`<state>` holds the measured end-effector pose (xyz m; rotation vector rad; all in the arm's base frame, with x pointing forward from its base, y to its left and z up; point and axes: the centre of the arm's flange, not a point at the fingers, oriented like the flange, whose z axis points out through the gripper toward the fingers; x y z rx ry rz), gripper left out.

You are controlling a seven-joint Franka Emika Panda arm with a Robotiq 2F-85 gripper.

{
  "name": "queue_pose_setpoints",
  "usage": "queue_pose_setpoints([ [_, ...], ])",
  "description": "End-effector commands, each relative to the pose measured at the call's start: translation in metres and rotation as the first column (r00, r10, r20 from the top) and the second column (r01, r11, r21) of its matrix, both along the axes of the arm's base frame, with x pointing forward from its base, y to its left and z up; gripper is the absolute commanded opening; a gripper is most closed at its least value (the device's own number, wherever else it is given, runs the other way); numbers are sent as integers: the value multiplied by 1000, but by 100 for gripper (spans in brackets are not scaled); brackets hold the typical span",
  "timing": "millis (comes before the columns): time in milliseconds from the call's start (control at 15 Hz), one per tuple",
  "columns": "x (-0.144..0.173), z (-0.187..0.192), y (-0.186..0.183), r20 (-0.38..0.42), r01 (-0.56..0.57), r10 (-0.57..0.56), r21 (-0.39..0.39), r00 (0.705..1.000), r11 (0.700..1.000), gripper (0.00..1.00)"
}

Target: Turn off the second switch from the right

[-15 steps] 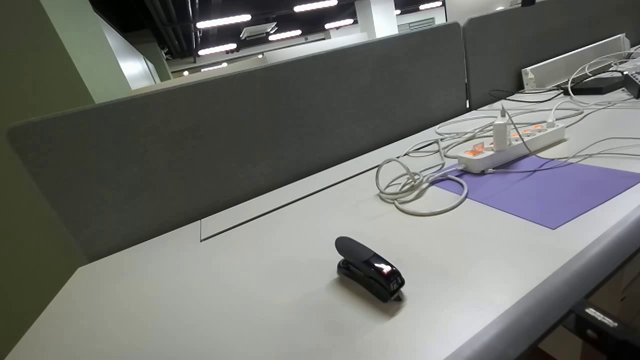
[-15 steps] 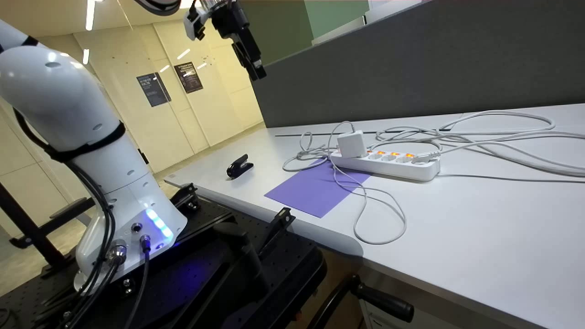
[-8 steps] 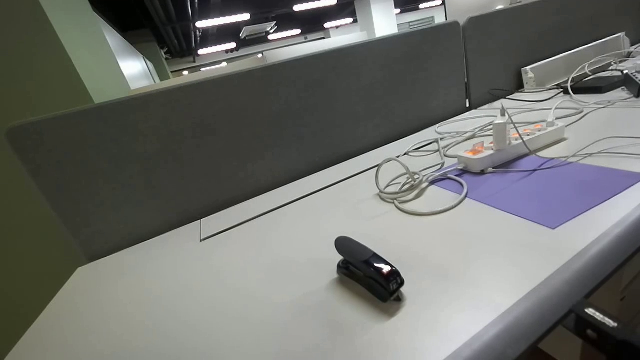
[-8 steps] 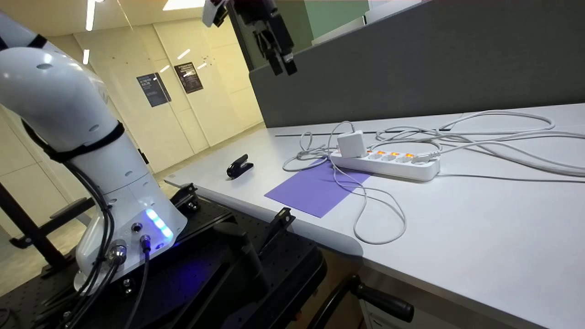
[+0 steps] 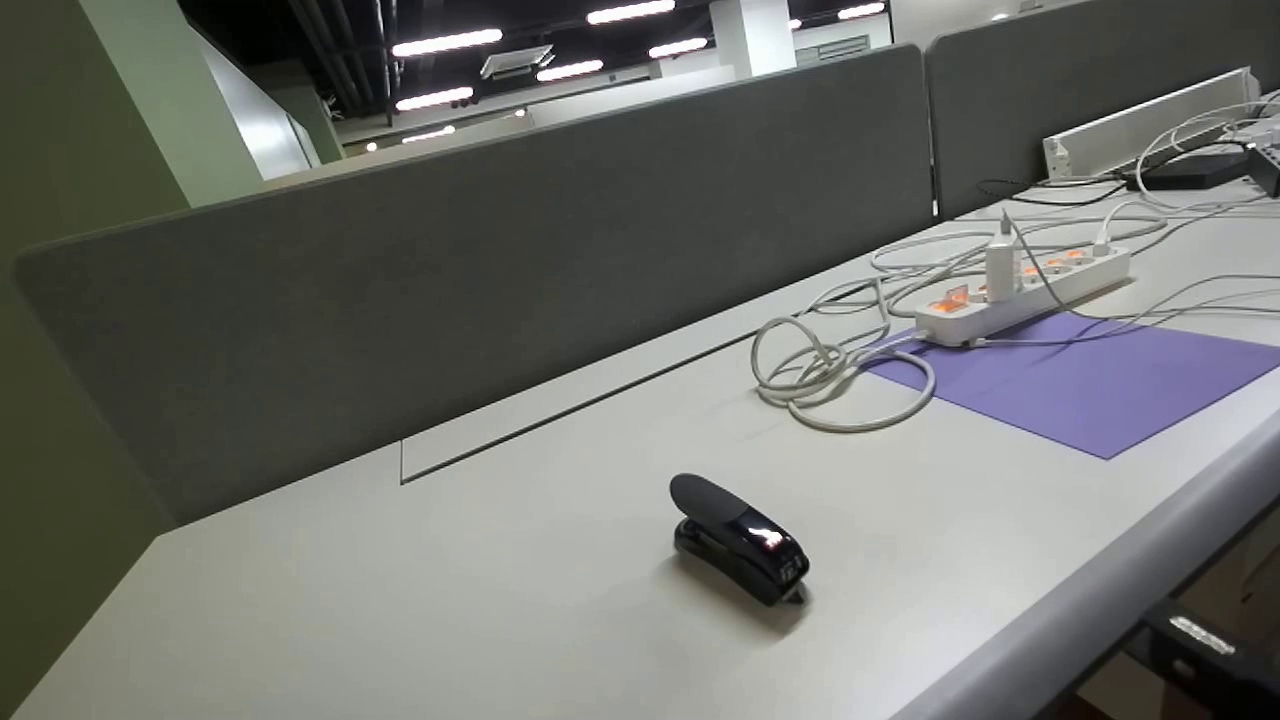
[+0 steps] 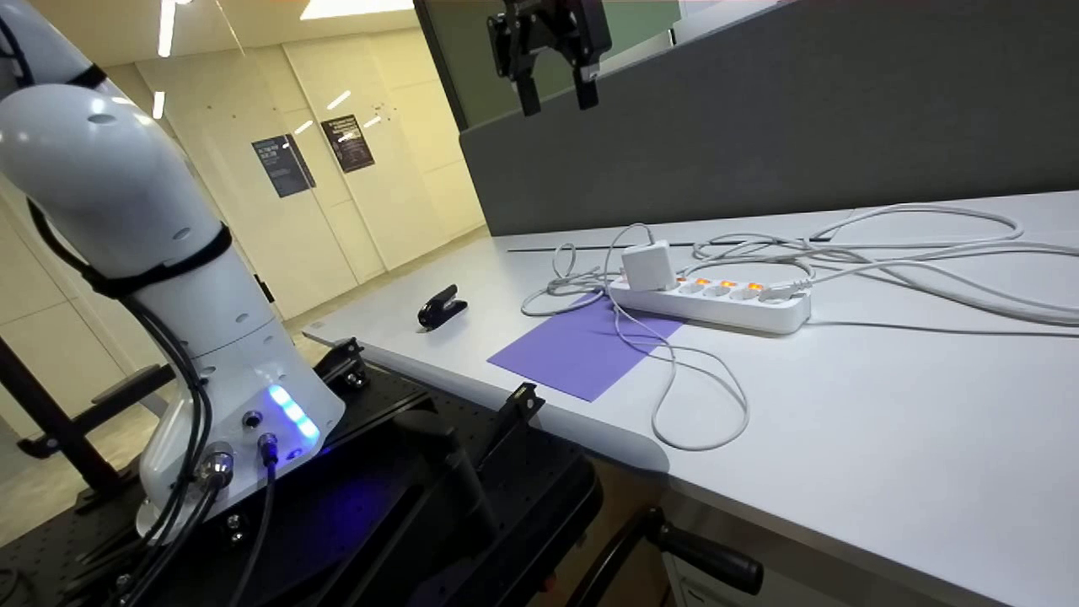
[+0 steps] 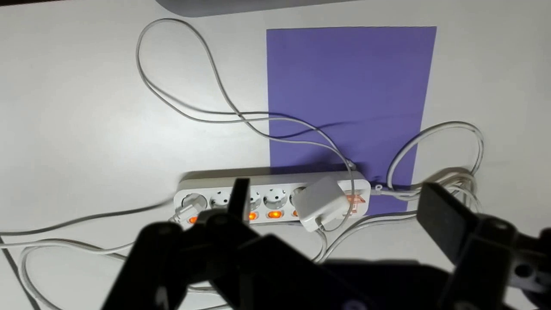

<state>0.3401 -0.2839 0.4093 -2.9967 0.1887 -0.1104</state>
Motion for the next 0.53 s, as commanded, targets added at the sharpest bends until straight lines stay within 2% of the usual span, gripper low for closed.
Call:
queue_pose_setpoints([
  [0,3,-1,1,-6,-5,5,0,1000,1000,100],
  [200,9,-5,-2,1,13,-13,0,1000,1000,100],
  [467,65,-34,-47,-25,87,-87,12,996,996,100],
])
